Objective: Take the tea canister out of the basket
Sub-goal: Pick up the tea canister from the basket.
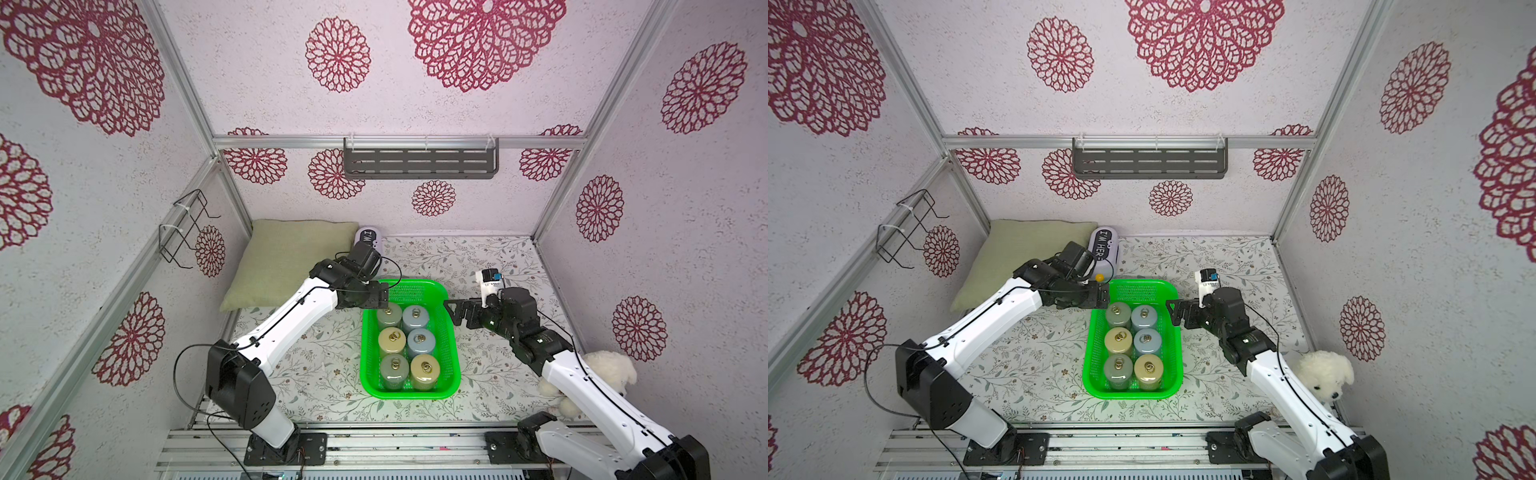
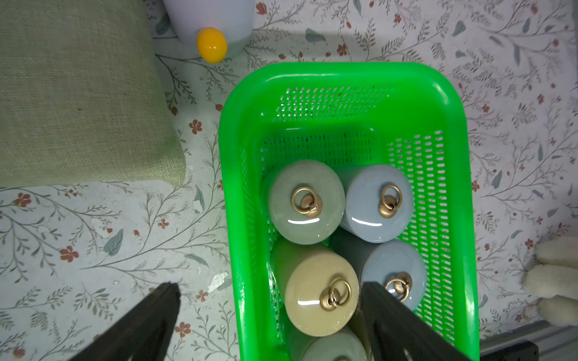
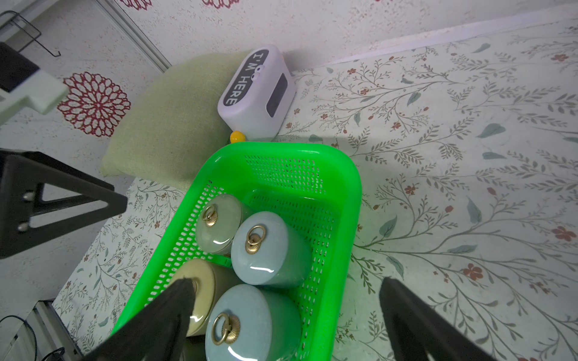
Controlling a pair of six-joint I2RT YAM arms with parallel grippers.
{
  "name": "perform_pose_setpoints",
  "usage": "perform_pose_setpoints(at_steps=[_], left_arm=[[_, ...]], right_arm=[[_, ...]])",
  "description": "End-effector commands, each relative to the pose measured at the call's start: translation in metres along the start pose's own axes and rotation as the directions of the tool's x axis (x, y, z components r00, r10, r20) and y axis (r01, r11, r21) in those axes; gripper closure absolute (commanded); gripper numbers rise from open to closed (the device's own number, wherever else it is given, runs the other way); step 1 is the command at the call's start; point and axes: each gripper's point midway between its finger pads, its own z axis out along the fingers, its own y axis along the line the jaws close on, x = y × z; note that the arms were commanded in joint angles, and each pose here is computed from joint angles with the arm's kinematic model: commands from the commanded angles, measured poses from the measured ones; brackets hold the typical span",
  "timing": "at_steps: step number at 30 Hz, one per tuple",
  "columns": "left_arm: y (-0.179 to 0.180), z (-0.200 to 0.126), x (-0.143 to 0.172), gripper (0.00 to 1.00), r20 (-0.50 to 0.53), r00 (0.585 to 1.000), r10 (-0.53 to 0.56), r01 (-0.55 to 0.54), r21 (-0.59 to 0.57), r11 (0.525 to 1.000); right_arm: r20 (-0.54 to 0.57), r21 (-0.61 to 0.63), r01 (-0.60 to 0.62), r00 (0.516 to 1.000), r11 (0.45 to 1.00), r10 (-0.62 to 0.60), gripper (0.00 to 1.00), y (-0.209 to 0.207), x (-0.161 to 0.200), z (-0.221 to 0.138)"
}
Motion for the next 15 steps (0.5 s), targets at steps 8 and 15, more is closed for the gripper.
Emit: perform_pose_setpoints(at_steps=[8, 15], left_arm=[[-0.009, 0.022, 0.021, 0.03, -0.219, 0.972, 0.081, -0.099, -0.072, 0.992], [-0.024, 0.039, 0.023, 0.03, -0.261, 0.958, 0.121, -0.141, -0.057, 0.988]], right_arm=[[0.038, -0.144, 0.046, 0.998, 0.988, -0.041, 0.01, 0.028, -0.003, -0.014], [0.040, -0.191, 0.062, 0.998, 0.980, -0.055, 0.01, 0.039, -0.001, -0.017]])
